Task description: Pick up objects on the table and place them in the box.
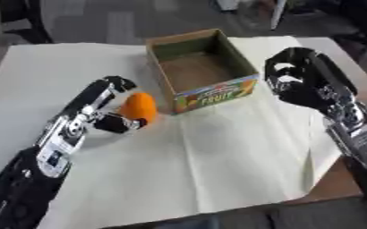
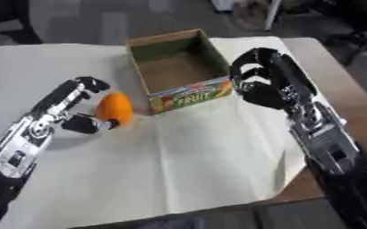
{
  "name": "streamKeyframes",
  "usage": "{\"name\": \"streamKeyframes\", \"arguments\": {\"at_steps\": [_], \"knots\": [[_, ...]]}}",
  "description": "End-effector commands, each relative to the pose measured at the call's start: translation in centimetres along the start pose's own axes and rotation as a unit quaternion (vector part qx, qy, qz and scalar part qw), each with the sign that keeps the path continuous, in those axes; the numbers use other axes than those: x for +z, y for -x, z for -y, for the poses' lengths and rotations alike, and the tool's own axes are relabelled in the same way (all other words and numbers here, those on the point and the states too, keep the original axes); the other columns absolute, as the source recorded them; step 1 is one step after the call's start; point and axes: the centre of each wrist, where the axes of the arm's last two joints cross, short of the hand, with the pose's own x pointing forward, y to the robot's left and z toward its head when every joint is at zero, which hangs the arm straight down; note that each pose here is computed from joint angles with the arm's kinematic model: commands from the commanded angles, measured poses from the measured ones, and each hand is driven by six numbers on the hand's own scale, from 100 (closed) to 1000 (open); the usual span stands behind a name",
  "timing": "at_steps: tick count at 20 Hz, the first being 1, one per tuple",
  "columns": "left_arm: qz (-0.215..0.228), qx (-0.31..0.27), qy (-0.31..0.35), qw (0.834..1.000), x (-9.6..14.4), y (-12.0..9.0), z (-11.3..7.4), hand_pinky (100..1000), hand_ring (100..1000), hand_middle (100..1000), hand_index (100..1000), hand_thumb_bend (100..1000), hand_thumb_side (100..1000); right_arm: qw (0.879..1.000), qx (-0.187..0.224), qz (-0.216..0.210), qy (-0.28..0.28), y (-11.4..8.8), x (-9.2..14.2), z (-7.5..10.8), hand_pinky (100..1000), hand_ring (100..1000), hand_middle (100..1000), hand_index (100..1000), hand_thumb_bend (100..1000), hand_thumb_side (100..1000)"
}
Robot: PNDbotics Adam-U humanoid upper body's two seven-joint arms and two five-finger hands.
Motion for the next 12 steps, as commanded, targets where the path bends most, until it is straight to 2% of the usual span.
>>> {"name": "streamKeyframes", "arguments": {"at_steps": [1, 4, 5, 6, 8, 9, 10, 11, 12], "knots": [[0.003, -0.023, -0.003, 1.000, -0.7, -0.2, -0.2, 745, 802, 743, 833, 600, 191, 1.000, 0.004, 0.019, -0.003, -1.0, -0.4, 0.4, 612, 768, 547, 503, 100, 100], [-0.005, -0.031, 0.004, 0.999, -1.1, 0.2, 0.7, 720, 769, 720, 832, 577, 144, 1.000, 0.003, 0.019, -0.006, -1.0, -0.4, 0.2, 612, 768, 547, 503, 100, 100], [-0.007, -0.033, 0.004, 0.999, -1.2, 0.3, 0.9, 687, 739, 686, 816, 542, 100, 1.000, 0.002, 0.019, -0.006, -1.0, -0.4, 0.2, 612, 768, 547, 503, 100, 100], [-0.011, -0.035, 0.001, 0.999, -1.2, 0.5, 1.1, 652, 712, 663, 802, 520, 100, 1.000, 0.002, 0.019, -0.007, -1.0, -0.4, 0.1, 612, 768, 547, 503, 100, 100], [-0.019, -0.037, -0.019, 0.999, -1.3, 0.7, 1.2, 484, 586, 553, 718, 388, 100, 1.000, 0.002, 0.019, -0.007, -1.0, -0.4, 0.1, 612, 768, 547, 503, 100, 100], [-0.024, -0.037, -0.037, 0.998, -1.4, 0.8, 1.1, 454, 559, 526, 692, 341, 100, 1.000, 0.002, 0.018, -0.008, -1.0, -0.4, 0.1, 612, 768, 547, 503, 100, 100], [-0.029, -0.034, -0.057, 0.997, -1.4, 0.9, 1.1, 398, 508, 476, 640, 244, 101, 1.000, 0.001, 0.018, -0.008, -0.9, -0.4, 0.1, 612, 768, 547, 503, 100, 100], [-0.033, -0.029, -0.076, 0.996, -1.4, 1.0, 1.0, 382, 495, 463, 624, 214, 105, 1.000, 0.001, 0.018, -0.008, -0.9, -0.4, 0.1, 612, 768, 547, 503, 100, 100], [-0.035, -0.023, -0.095, 0.995, -1.4, 1.0, 0.9, 337, 462, 428, 587, 142, 117, 1.000, 0.001, 0.018, -0.007, -0.9, -0.4, 0.1, 612, 768, 547, 503, 100, 100]]}}
